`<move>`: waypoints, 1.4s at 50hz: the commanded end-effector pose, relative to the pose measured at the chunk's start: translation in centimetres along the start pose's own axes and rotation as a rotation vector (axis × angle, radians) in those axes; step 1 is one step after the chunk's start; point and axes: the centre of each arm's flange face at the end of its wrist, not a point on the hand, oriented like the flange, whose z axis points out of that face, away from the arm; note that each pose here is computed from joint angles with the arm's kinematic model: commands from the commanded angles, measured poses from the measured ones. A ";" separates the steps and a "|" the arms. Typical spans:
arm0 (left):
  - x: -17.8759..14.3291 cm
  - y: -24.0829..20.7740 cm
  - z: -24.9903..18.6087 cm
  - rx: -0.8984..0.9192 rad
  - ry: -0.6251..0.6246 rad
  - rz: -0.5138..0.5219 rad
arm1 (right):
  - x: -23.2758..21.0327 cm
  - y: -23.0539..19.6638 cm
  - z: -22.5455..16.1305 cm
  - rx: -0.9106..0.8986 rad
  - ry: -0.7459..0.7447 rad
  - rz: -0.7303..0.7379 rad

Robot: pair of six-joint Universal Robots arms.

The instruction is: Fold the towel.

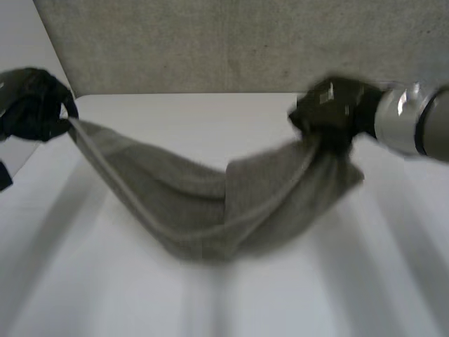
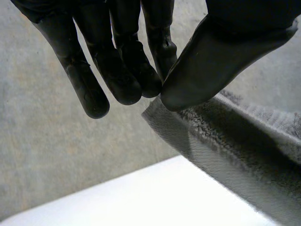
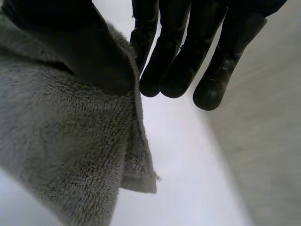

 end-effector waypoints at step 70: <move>-0.5 11.1 0.8 -0.274 -0.132 -0.002 | -10.9 13.0 2.6 -0.122 -0.025 0.097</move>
